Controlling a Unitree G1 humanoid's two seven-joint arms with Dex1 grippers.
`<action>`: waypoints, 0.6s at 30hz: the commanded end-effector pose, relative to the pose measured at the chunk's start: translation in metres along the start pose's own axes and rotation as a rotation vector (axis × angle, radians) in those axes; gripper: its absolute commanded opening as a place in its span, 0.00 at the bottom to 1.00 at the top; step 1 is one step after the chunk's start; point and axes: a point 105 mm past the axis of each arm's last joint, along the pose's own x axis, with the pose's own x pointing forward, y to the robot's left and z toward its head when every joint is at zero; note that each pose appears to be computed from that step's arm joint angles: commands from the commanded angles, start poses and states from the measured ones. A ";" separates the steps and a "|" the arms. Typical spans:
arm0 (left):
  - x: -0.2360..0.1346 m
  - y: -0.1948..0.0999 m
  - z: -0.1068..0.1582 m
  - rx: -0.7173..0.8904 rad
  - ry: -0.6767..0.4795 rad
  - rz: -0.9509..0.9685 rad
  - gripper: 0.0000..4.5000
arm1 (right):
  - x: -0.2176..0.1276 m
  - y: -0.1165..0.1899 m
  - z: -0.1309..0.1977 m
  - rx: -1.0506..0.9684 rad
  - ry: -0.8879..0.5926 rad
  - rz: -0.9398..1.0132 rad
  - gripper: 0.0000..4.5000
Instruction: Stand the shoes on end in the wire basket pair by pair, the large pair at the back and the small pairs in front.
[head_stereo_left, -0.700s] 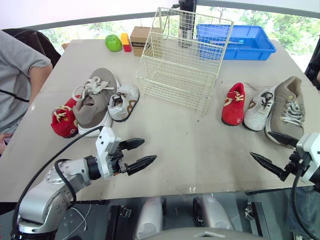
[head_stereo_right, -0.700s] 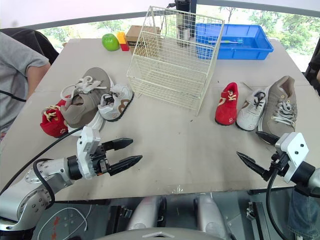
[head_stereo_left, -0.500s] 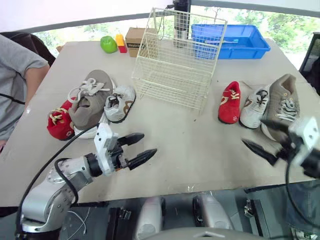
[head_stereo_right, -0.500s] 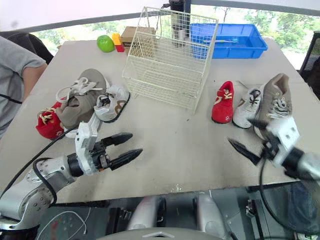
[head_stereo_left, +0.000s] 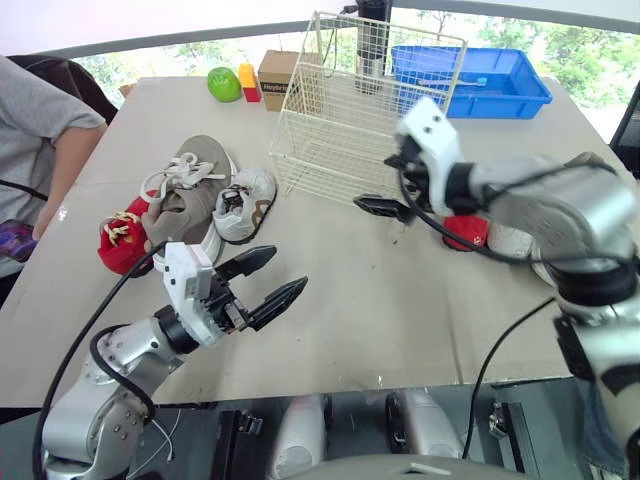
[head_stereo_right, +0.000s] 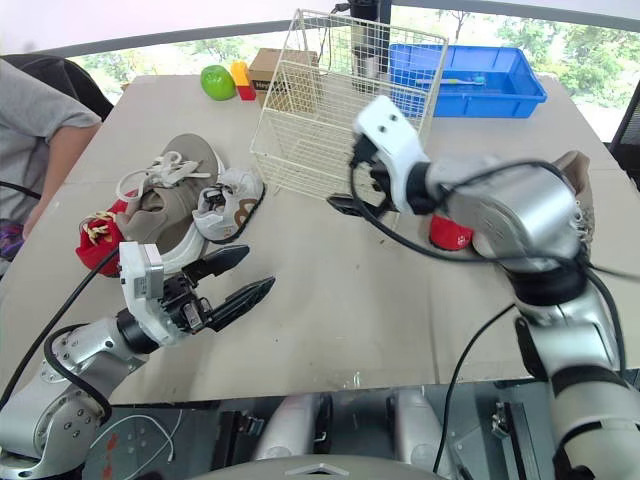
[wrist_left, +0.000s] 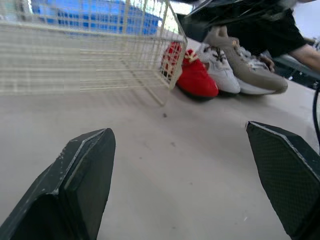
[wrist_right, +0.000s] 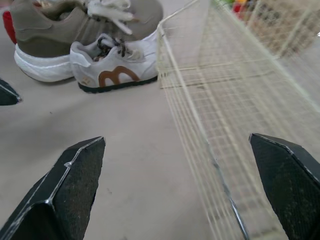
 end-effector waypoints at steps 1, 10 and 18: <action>-0.001 -0.007 0.013 0.048 -0.057 -0.004 1.00 | 0.018 -0.011 0.000 -0.018 0.083 -0.015 0.99; -0.003 -0.014 0.008 0.053 -0.061 0.006 1.00 | 0.035 -0.038 -0.036 -0.079 0.273 -0.010 0.18; -0.006 -0.014 0.006 0.056 -0.054 0.021 1.00 | 0.019 -0.037 -0.035 -0.185 0.283 0.093 0.02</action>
